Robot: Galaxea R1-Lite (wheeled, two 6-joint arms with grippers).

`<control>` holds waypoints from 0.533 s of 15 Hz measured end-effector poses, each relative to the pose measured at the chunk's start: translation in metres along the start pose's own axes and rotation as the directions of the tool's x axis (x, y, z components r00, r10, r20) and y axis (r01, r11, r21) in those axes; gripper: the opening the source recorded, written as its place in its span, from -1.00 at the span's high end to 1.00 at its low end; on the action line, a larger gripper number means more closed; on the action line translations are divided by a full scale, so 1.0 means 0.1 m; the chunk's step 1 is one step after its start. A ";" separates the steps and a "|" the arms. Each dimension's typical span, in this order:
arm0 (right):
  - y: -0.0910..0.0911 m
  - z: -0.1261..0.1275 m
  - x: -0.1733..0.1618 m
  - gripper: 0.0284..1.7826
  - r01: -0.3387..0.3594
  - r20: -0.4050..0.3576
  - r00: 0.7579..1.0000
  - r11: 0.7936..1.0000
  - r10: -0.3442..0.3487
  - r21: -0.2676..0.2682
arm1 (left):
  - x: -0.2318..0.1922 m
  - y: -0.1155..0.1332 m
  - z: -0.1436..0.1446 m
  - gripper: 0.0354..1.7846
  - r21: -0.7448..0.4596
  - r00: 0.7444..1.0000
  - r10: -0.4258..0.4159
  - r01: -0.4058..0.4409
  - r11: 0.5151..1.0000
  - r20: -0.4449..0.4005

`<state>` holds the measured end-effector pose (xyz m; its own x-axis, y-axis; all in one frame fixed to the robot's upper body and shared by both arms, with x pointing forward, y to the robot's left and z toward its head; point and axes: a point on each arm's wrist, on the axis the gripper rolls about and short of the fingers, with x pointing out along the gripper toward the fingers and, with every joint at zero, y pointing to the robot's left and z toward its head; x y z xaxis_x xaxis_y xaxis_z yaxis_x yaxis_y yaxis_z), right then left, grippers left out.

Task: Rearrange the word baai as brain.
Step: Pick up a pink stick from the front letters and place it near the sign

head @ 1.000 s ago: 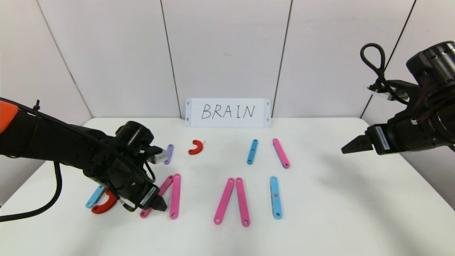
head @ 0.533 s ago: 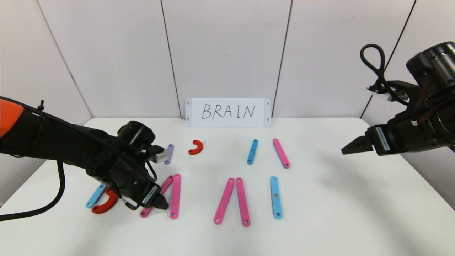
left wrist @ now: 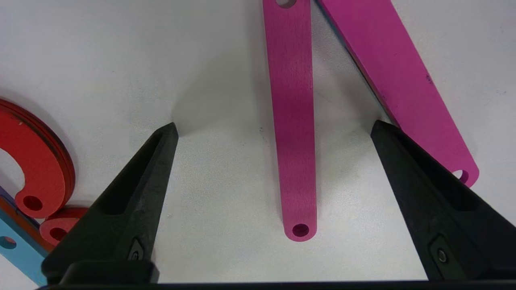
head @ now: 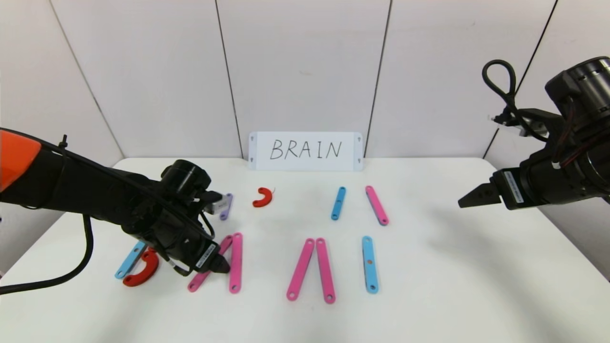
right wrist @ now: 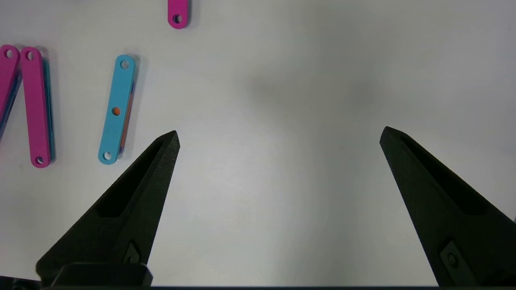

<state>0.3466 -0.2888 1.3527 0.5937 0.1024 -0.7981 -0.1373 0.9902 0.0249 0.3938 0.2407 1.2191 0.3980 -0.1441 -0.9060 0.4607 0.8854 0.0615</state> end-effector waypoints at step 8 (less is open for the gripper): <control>-0.01 0.00 -0.01 -0.95 0.003 0.003 1.000 1.000 -0.003 0.003 | 0.01 0.00 -0.01 0.50 0.001 1.000 0.003 -0.003 1.000 -0.007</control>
<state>0.3466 -0.2900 1.3532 0.5964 0.1000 -0.7965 -0.1336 0.9907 0.0244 0.3931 0.2410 1.2177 0.3933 -0.1383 -0.9089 0.4606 0.8852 0.0646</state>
